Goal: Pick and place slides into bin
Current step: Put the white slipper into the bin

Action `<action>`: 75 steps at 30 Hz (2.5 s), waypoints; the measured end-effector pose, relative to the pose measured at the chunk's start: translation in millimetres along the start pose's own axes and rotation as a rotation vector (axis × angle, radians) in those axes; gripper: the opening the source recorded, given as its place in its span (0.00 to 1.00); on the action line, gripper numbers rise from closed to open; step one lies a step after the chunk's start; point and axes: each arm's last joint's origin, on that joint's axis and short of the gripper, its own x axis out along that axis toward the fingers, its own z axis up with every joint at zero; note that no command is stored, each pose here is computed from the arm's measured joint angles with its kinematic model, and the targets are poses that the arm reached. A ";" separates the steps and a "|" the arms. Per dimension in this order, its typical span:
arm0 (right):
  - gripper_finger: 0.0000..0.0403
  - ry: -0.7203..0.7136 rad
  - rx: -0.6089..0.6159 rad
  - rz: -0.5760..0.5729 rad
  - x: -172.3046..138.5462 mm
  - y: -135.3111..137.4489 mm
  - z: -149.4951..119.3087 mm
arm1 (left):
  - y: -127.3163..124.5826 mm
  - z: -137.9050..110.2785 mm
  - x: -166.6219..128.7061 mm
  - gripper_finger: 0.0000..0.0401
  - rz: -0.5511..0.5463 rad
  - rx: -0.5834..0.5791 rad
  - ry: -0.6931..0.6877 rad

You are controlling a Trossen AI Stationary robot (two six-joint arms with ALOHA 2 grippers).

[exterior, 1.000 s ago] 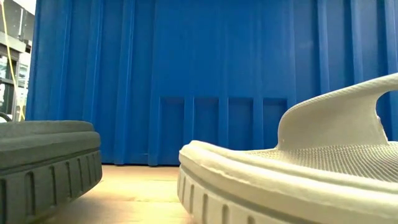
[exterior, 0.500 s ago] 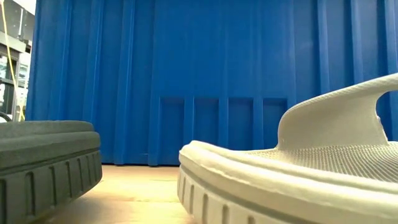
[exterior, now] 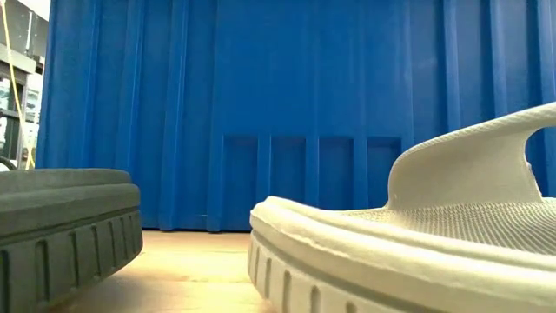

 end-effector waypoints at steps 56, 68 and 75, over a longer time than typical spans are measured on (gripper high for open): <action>0.63 -0.007 0.784 0.069 213.1 -89.5 -273.2 | 5.2 -9.5 -0.4 0.66 0.004 -0.061 0.152; 0.63 -0.094 0.851 0.259 251.7 -79.4 -298.5 | 5.7 -9.1 -0.2 0.66 0.021 -0.060 0.135; 0.63 -0.142 0.837 0.253 254.7 -81.2 -294.0 | 5.7 -9.1 -0.2 0.66 0.021 -0.068 0.135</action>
